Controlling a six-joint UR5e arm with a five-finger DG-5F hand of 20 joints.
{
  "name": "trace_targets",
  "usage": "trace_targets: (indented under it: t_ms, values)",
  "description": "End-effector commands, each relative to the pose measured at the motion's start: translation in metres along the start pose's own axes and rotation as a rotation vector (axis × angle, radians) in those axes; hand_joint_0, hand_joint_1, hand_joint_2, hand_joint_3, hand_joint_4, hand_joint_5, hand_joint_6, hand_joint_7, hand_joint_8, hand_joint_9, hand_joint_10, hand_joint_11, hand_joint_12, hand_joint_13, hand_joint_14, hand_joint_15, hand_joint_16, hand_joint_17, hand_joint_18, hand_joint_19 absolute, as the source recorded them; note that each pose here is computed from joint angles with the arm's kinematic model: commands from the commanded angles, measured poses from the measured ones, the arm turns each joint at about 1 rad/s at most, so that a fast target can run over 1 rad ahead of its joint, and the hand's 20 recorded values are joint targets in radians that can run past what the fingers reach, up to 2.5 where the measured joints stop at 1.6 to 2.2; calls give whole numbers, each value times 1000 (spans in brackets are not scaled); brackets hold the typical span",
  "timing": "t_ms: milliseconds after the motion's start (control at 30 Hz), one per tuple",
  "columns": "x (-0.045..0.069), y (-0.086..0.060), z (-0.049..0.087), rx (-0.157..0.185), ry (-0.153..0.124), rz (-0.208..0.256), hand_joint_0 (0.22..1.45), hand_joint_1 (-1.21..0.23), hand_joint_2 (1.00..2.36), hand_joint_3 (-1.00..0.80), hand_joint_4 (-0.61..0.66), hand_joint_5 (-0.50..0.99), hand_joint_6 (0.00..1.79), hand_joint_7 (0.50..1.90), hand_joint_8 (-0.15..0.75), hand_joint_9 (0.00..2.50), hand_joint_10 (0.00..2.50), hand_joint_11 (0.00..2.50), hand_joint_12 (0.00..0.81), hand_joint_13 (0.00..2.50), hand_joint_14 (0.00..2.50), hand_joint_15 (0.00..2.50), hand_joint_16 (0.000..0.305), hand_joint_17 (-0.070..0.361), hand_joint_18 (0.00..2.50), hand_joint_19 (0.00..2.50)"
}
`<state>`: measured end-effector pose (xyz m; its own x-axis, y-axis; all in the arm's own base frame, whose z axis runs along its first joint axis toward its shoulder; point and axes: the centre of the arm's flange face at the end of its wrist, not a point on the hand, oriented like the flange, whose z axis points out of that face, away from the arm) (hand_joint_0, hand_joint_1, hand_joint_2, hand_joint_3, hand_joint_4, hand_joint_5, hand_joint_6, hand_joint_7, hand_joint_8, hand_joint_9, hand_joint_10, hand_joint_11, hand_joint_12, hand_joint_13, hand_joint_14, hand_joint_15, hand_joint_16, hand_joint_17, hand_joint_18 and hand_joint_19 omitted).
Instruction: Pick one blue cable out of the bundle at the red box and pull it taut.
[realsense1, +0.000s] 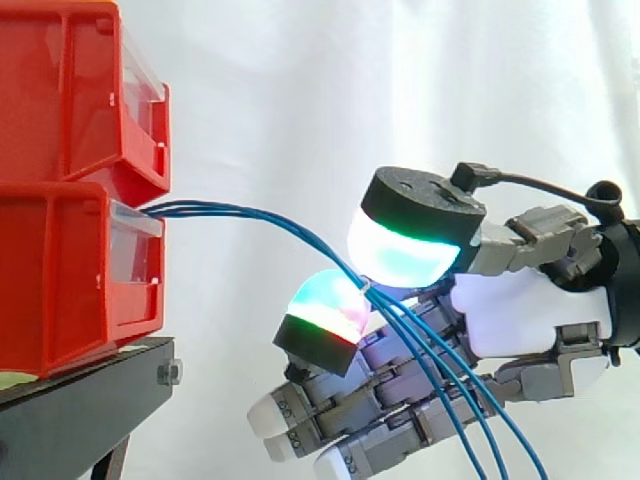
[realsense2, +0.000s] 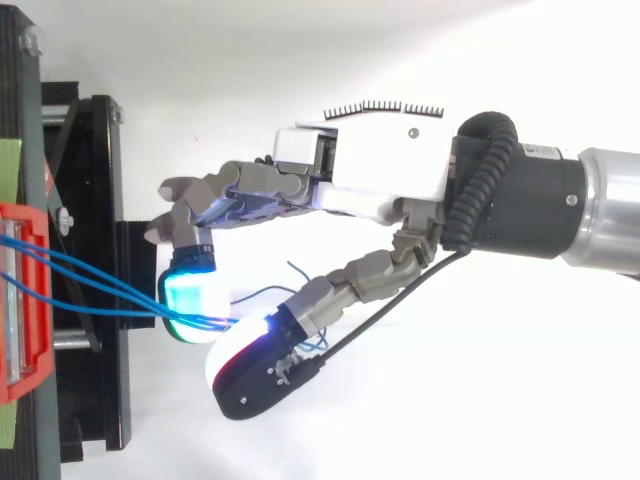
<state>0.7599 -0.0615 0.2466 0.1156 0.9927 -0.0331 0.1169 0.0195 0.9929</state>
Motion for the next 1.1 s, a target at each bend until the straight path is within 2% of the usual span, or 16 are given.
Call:
trace_targets:
  t_ms: [0,233,600,900,1000,1067]
  values:
    - [0,0,0,0,2,0,567,-838,1000,-500,209,-180,837,1061,362,383,5,150,429,155,0,0,66,149,305,55]
    - [0,0,0,-1,2,0,623,-798,1003,-459,206,-164,834,1122,365,446,4,172,427,195,0,0,64,145,342,90]
    - [0,2,0,-4,0,1,663,-842,1011,-365,136,-165,845,1157,373,474,5,192,428,230,0,0,64,145,409,98]
    - [-1,1,1,-2,-2,1,714,-917,1008,-415,97,-167,852,1171,363,452,5,193,427,231,0,0,64,144,421,73]
    - [-1,0,-1,9,0,-2,737,-947,1002,-469,84,-174,864,1155,354,427,5,183,423,226,0,0,64,144,424,53]
    - [-1,0,-1,12,0,-3,755,-965,1001,-483,135,-190,868,1151,345,406,4,179,423,225,0,0,64,144,421,56]
